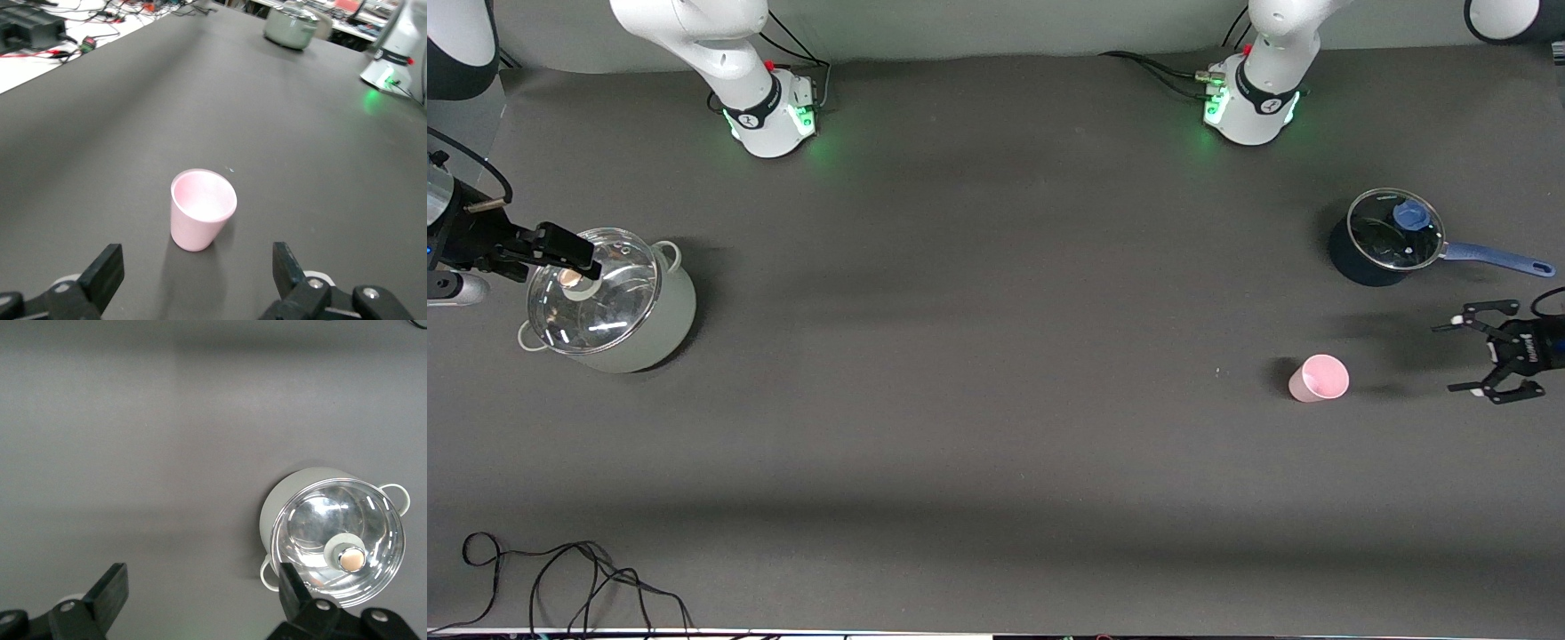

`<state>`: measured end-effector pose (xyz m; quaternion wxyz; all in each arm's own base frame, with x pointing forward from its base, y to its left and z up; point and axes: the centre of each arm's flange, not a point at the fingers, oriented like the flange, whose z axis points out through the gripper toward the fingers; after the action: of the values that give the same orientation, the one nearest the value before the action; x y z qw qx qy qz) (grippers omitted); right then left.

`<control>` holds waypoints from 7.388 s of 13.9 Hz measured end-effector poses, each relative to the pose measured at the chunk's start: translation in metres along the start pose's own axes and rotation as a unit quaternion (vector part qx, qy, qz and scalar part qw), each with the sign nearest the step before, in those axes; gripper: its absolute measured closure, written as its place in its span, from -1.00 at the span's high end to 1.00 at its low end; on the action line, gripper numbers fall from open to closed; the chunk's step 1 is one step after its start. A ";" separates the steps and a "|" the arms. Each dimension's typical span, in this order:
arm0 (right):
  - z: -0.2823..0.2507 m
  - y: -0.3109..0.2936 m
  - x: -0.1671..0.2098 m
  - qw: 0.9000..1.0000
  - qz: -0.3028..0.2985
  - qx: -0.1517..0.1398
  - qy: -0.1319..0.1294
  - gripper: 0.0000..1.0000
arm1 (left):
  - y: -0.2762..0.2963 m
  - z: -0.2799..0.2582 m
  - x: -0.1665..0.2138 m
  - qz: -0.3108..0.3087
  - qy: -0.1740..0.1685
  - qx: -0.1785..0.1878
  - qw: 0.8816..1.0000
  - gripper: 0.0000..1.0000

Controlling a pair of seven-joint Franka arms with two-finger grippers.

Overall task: Transfer pink cup from left to right arm
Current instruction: 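Move the left gripper over the pink cup and lower toward it, then close the left gripper around the pink cup's side, then lift the pink cup and carry it toward the right gripper, then grasp the cup with the right gripper while the left gripper releases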

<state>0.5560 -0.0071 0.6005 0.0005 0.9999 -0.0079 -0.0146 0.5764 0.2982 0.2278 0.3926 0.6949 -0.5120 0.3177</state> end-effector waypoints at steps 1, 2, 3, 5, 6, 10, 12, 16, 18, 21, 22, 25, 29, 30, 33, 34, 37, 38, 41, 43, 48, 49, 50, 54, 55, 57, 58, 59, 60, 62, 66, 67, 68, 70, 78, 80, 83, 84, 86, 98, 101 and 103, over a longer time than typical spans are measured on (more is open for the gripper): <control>0.000 0.000 0.000 1.000 0.000 0.000 0.000 1.00 | 0.002 0.009 -0.019 0.014 0.017 -0.002 1.000 0.99; 0.000 0.000 0.000 1.000 0.000 0.000 0.000 1.00 | 0.004 0.016 -0.034 0.025 0.028 -0.003 0.999 0.99; 0.000 0.000 0.000 1.000 0.000 0.000 0.000 1.00 | 0.007 0.020 -0.044 0.034 0.036 -0.003 0.999 0.99; 0.000 0.000 0.000 1.000 0.000 0.000 0.000 1.00 | 0.012 0.026 -0.056 0.052 0.048 -0.002 0.997 0.99; 0.000 0.000 0.000 1.000 0.000 0.000 0.000 1.00 | 0.012 0.030 -0.061 0.061 0.058 0.003 0.996 0.99; 0.000 0.000 0.000 1.000 0.000 0.000 0.000 1.00 | 0.014 0.062 -0.089 0.105 0.105 0.032 0.988 0.99; 0.000 0.000 0.000 1.000 0.000 0.000 0.000 1.00 | 0.010 0.083 -0.100 0.116 0.118 0.054 0.985 0.99; 0.000 0.000 0.000 1.000 0.000 0.000 0.000 1.00 | -0.007 0.122 -0.086 0.125 0.110 0.066 0.984 0.99; 0.000 0.000 0.000 1.000 0.000 0.000 0.000 1.00 | -0.013 0.137 -0.080 0.126 0.100 0.066 0.985 0.99; 0.000 0.000 0.000 1.000 0.000 0.000 0.000 1.00 | -0.012 0.146 -0.081 0.123 0.097 0.065 0.986 0.99; 0.000 0.000 0.000 1.000 0.000 0.000 0.000 1.00 | -0.011 0.147 -0.082 0.122 0.096 0.065 0.986 0.99; 0.000 0.000 0.000 1.000 0.000 0.000 0.000 1.00 | -0.010 0.151 -0.083 0.120 0.093 0.066 0.986 1.00; 0.000 0.000 0.000 1.000 0.000 0.000 0.000 1.00 | -0.012 0.168 -0.078 0.118 0.091 0.061 0.987 1.00; 0.000 0.000 0.000 1.000 0.000 0.000 0.000 1.00 | -0.012 0.171 -0.077 0.118 0.091 0.059 0.987 1.00; 0.000 0.000 0.000 1.000 0.000 0.000 0.000 1.00 | -0.012 0.179 -0.075 0.116 0.095 0.058 0.987 0.99; 0.000 0.000 0.000 1.000 0.000 0.000 0.000 1.00 | -0.012 0.181 -0.075 0.115 0.096 0.058 0.987 0.96; 0.000 0.000 0.000 1.000 0.000 0.000 0.000 1.00 | -0.013 0.185 -0.072 0.115 0.095 0.060 0.987 0.55; 0.000 0.000 0.000 1.000 0.000 0.000 0.000 1.00 | -0.014 0.187 -0.071 0.115 0.095 0.060 0.987 0.33; 0.000 0.000 0.000 1.000 0.000 0.000 0.000 1.00 | -0.015 0.187 -0.071 0.115 0.095 0.061 0.987 0.33; 0.000 0.001 0.000 1.000 0.001 0.000 0.000 1.00 | -0.017 0.188 -0.067 0.106 0.096 0.061 0.988 0.33; 0.000 0.001 0.000 1.000 0.001 0.000 0.000 1.00 | -0.042 0.194 0.025 0.029 0.086 0.050 0.995 0.33; 0.000 0.001 0.000 1.000 0.001 0.000 0.000 1.00 | -0.047 0.202 0.063 0.007 0.082 0.052 0.995 0.33; 0.000 0.001 0.000 1.000 0.001 0.000 0.000 1.00 | -0.048 0.213 0.105 -0.015 0.072 0.055 0.996 0.33; 0.000 0.003 0.000 1.000 0.003 0.000 -0.001 1.00 | -0.028 0.285 0.247 -0.081 0.037 0.069 0.994 0.33; 0.001 0.003 0.000 1.000 0.003 0.000 -0.001 1.00 | -0.019 0.307 0.271 -0.089 0.035 0.075 0.993 0.33; 0.002 0.005 0.001 1.000 0.005 0.000 -0.002 1.00 | 0.003 0.345 0.311 -0.095 0.051 0.081 0.991 0.33; 0.001 0.007 0.001 1.000 0.007 0.000 -0.002 0.99 | 0.016 0.361 0.327 -0.096 0.055 0.081 0.991 0.33; 0.000 0.009 0.001 1.000 0.011 0.000 -0.001 0.96 | 0.031 0.376 0.342 -0.098 0.055 0.078 0.991 0.33; -0.001 0.010 0.001 1.000 0.023 0.000 0.000 0.96 | 0.046 0.390 0.358 -0.100 0.052 0.074 0.991 0.33; -0.003 0.008 0.001 0.997 0.080 0.006 0.003 0.92 | 0.079 0.417 0.391 -0.098 0.043 0.080 0.991 0.33; -0.011 -0.019 -0.001 0.968 0.241 0.068 -0.017 0.86 | 0.166 0.468 0.457 -0.046 0.030 0.105 0.993 0.33; -0.017 -0.030 -0.002 0.957 0.278 0.082 -0.021 0.86 | 0.188 0.478 0.471 -0.031 0.030 0.109 0.993 0.33; -0.024 -0.044 -0.003 0.943 0.317 0.098 -0.025 0.87 | 0.210 0.486 0.486 -0.015 0.032 0.114 0.993 0.33; -0.041 -0.081 -0.007 0.909 0.395 0.128 -0.040 0.89 | 0.247 0.497 0.511 0.011 0.038 0.123 0.992 0.33; -0.053 -0.279 -0.054 0.827 0.534 0.126 -0.123 0.99 | 0.306 0.504 0.537 0.046 0.047 0.130 0.989 0.33; -0.044 -0.315 -0.055 0.816 0.545 0.121 -0.146 0.99 | 0.306 0.504 0.535 0.045 0.046 0.137 0.988 0.33; -0.025 -0.356 -0.054 0.814 0.543 0.111 -0.176 0.99 | 0.307 0.505 0.534 0.045 0.045 0.138 0.988 0.33; -0.019 -0.369 -0.057 0.815 0.541 0.105 -0.180 0.99 | 0.307 0.505 0.534 0.045 0.044 0.138 0.988 0.33; -0.016 -0.381 -0.061 0.816 0.539 0.101 -0.182 0.99 | 0.307 0.505 0.532 0.044 0.043 0.138 0.989 0.33; -0.005 -0.391 -0.053 0.818 0.538 0.098 -0.180 -0.59 | 0.309 0.508 0.529 0.045 0.039 0.136 0.989 0.33; -0.009 -0.391 -0.052 0.818 0.538 0.103 -0.173 -0.95 | 0.311 0.509 0.530 0.041 0.040 0.134 0.989 0.33; -0.009 -0.391 -0.052 0.819 0.538 0.103 -0.171 -0.95 | 0.311 0.509 0.530 0.038 0.041 0.134 0.989 0.33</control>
<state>0.5103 0.3847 0.6108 -0.0956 0.8123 -0.5456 -0.1824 0.4427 -0.4422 0.4936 0.3039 0.7076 -0.4746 0.4263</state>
